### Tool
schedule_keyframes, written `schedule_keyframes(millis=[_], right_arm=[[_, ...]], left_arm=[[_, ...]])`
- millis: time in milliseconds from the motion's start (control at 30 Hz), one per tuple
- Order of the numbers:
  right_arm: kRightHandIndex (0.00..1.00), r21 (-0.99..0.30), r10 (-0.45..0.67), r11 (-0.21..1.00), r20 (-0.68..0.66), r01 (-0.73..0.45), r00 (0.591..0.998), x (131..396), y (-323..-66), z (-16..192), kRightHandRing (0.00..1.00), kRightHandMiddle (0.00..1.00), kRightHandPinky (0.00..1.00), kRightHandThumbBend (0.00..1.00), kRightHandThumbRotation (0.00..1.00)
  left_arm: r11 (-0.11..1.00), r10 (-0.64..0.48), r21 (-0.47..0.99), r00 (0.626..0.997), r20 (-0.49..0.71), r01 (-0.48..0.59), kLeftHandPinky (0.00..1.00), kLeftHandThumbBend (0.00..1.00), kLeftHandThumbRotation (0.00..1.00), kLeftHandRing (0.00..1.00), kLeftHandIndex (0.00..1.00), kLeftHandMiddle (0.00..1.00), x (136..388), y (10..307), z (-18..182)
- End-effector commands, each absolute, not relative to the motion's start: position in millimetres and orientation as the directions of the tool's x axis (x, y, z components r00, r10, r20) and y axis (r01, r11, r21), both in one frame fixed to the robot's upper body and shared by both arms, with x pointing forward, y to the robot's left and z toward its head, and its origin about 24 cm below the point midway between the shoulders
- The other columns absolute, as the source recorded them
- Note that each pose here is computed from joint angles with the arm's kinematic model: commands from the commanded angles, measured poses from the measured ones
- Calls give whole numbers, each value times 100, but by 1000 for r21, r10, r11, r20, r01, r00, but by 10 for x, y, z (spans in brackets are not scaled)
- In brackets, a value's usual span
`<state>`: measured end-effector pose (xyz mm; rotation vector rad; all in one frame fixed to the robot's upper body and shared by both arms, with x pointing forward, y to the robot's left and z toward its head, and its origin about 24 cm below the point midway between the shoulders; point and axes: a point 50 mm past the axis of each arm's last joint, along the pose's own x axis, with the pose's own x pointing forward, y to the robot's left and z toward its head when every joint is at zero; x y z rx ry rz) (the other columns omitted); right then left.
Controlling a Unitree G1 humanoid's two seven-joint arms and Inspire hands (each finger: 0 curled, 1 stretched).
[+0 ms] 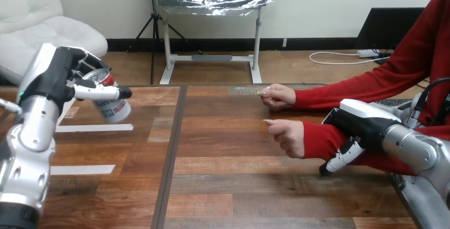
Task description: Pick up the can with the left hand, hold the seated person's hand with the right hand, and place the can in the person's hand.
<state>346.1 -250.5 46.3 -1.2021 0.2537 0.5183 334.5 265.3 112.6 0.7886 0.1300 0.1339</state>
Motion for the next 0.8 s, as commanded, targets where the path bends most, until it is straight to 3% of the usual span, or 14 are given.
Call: schedule_keyframes(millis=[0, 767], right_arm=[[32, -868, 294, 304, -308, -394, 905, 3650, -2399, 823, 26, 32, 23, 75, 5], [32, -878, 303, 318, -263, -358, 916, 3738, -2356, 998, 26, 31, 23, 74, 8]], left_arm=[[717, 97, 686, 992, 81, -125, 33, 78, 0, 38, 46, 43, 3458, 2457, 1540], [733, 35, 674, 995, 92, -88, 32, 79, 0, 37, 44, 41, 3541, 2285, 1560]])
